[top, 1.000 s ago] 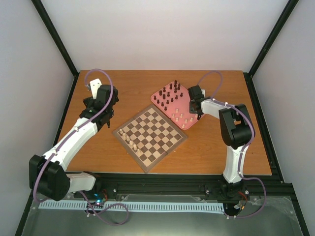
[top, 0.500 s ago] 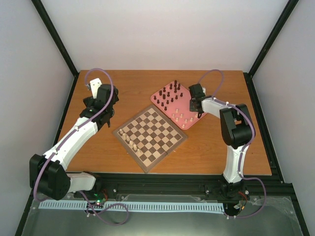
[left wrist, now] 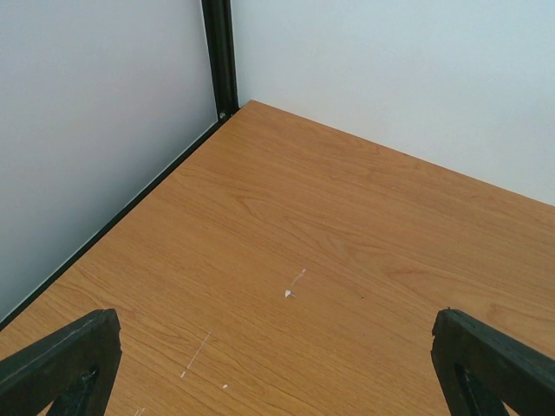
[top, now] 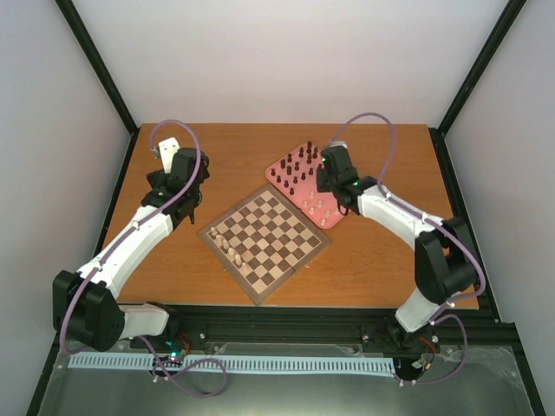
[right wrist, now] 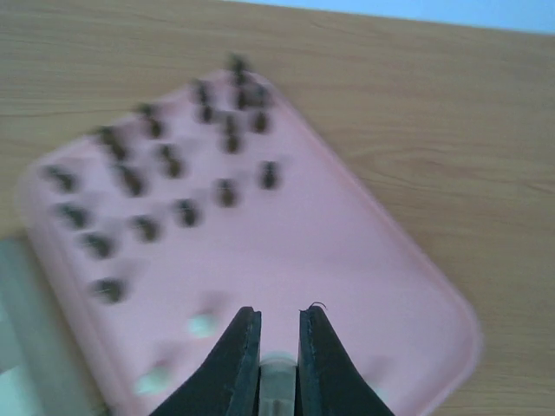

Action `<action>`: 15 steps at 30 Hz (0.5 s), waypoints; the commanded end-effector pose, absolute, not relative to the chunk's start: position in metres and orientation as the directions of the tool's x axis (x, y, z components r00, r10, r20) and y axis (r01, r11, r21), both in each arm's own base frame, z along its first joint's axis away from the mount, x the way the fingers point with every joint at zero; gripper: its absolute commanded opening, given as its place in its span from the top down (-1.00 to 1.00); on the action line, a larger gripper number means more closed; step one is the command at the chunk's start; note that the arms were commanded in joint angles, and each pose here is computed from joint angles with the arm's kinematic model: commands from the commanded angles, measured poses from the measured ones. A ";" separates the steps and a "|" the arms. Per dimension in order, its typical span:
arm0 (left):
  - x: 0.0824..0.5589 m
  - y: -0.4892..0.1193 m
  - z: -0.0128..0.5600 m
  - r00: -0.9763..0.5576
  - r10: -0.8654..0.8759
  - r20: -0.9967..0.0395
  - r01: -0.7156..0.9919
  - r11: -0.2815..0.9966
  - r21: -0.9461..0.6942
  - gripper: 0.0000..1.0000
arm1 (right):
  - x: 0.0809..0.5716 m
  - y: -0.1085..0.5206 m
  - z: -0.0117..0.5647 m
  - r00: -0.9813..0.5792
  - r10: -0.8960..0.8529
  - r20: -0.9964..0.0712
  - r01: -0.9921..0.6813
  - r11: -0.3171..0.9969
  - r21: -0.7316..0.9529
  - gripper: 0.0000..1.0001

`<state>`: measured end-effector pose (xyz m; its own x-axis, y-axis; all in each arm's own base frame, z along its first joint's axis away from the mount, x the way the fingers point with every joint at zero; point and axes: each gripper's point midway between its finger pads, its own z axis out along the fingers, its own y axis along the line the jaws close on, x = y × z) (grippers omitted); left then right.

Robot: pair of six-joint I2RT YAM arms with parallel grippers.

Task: Set up the chess pieces on the board
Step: Pick up the chess piece from the storage box, then place the chess piece on the chessboard.

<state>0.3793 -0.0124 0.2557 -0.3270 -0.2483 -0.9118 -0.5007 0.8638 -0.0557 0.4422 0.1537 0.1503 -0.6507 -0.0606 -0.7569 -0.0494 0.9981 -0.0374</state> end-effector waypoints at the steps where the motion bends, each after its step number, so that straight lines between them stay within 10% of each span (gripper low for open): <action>1: 0.381 -0.009 0.277 -0.280 -0.260 -0.924 -0.513 0.854 -0.085 -0.99 | 0.400 0.220 0.164 -0.607 -0.155 -0.779 -0.237 0.971 -0.008 0.94; 15: 0.381 -0.013 0.273 -0.284 -0.270 -0.920 -0.497 0.862 -0.099 -0.99 | 0.231 0.355 0.144 -0.532 -0.411 -0.740 -0.622 0.783 0.013 0.94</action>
<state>0.3791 -0.0132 0.2577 -0.3232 -0.2523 -0.9121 -0.4955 0.8662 -0.0640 0.2609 0.3390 0.1360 -0.5555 -0.4100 -0.7234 -0.5828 0.8125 -0.0129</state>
